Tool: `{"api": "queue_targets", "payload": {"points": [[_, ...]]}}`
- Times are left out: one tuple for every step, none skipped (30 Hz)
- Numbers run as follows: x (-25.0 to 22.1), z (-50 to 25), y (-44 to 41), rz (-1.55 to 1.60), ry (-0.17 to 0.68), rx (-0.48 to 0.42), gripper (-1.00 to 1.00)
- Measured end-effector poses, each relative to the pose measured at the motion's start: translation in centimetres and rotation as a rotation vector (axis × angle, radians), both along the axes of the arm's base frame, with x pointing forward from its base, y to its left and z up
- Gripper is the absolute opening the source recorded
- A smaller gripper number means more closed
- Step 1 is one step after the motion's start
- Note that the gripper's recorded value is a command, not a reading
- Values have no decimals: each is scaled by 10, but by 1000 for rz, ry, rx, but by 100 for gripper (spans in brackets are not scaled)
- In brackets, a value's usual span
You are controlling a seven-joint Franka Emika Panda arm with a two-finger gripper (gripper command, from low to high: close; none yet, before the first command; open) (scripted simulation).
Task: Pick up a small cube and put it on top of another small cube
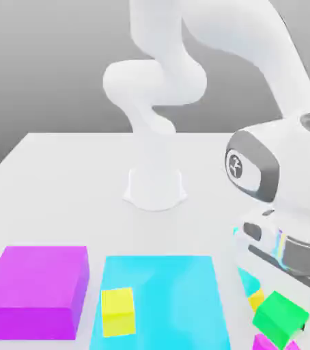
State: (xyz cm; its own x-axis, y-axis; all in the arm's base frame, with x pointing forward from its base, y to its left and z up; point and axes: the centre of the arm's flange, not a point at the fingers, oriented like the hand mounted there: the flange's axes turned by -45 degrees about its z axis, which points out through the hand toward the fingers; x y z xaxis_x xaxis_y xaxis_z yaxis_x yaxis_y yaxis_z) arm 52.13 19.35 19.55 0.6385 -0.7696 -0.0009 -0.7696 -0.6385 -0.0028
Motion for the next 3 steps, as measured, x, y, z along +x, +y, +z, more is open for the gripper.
{"api": "queue_targets", "payload": {"points": [[0,0,0,0,0,0,100],[0,0,0,0,0,0,100],[0,0,0,0,0,0,100]]}}
